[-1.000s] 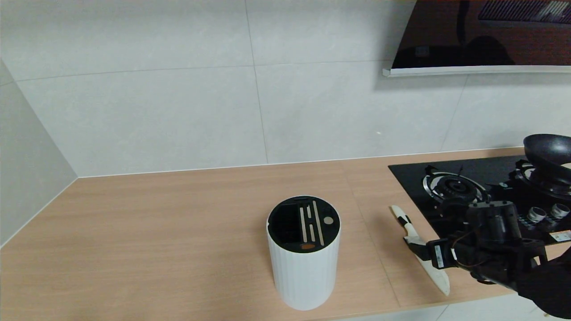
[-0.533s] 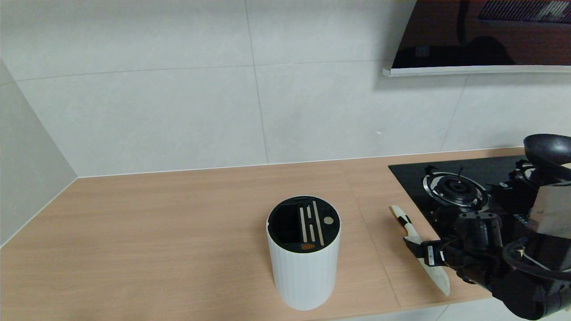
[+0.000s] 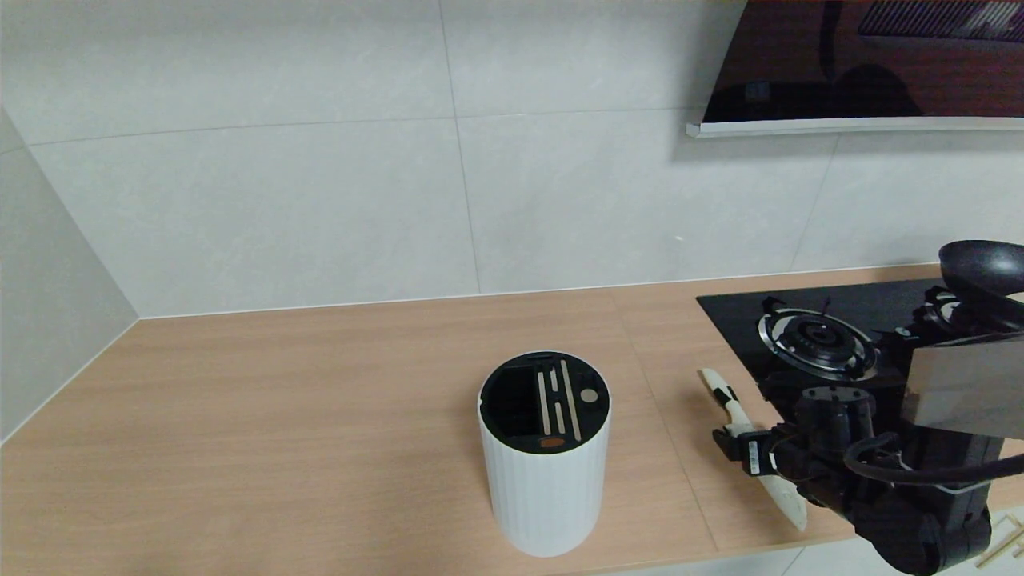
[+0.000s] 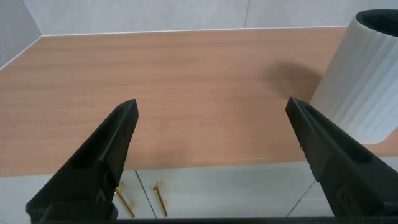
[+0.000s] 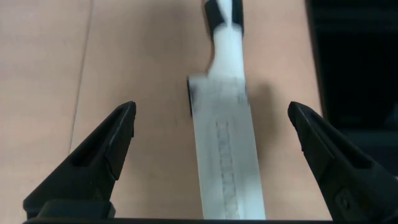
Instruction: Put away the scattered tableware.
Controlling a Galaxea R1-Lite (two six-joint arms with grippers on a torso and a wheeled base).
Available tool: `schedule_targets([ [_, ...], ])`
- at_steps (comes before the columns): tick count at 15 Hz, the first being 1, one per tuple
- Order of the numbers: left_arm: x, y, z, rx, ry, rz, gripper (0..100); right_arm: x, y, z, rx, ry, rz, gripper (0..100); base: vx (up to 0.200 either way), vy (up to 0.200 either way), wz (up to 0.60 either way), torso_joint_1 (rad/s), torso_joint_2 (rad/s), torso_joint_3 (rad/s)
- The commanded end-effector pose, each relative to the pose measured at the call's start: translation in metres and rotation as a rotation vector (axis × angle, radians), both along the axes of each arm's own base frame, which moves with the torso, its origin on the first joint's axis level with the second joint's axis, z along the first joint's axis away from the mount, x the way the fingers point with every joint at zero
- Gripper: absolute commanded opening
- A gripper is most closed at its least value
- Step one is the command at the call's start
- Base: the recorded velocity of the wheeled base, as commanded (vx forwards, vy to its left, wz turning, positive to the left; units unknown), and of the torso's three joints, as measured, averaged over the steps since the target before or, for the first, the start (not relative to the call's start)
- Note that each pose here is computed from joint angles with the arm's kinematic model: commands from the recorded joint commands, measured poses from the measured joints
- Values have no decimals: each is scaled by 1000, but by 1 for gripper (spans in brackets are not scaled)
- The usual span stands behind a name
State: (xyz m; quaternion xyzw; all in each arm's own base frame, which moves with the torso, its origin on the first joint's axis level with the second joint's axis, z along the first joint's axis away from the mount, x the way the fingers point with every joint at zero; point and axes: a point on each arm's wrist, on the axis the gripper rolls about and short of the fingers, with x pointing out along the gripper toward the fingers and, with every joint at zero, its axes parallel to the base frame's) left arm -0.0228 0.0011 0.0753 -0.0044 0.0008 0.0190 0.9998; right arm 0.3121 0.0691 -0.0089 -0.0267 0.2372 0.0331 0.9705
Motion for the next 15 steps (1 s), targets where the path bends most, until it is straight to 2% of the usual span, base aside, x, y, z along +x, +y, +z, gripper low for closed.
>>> schedule_targets([
  [1, 0, 0, 0, 0, 0, 0, 100, 3, 0, -14, -9, 6, -6, 100, 0, 0, 0, 0, 0, 0],
  [14, 0, 0, 0, 0, 0, 0, 100, 11, -1, -25, -7, 3, -22, 100, 0, 0, 0, 0, 0, 0],
  [15, 0, 0, 0, 0, 0, 0, 100, 11, -1, -25, -8, 6, -22, 0, 0, 0, 0, 0, 0, 0],
])
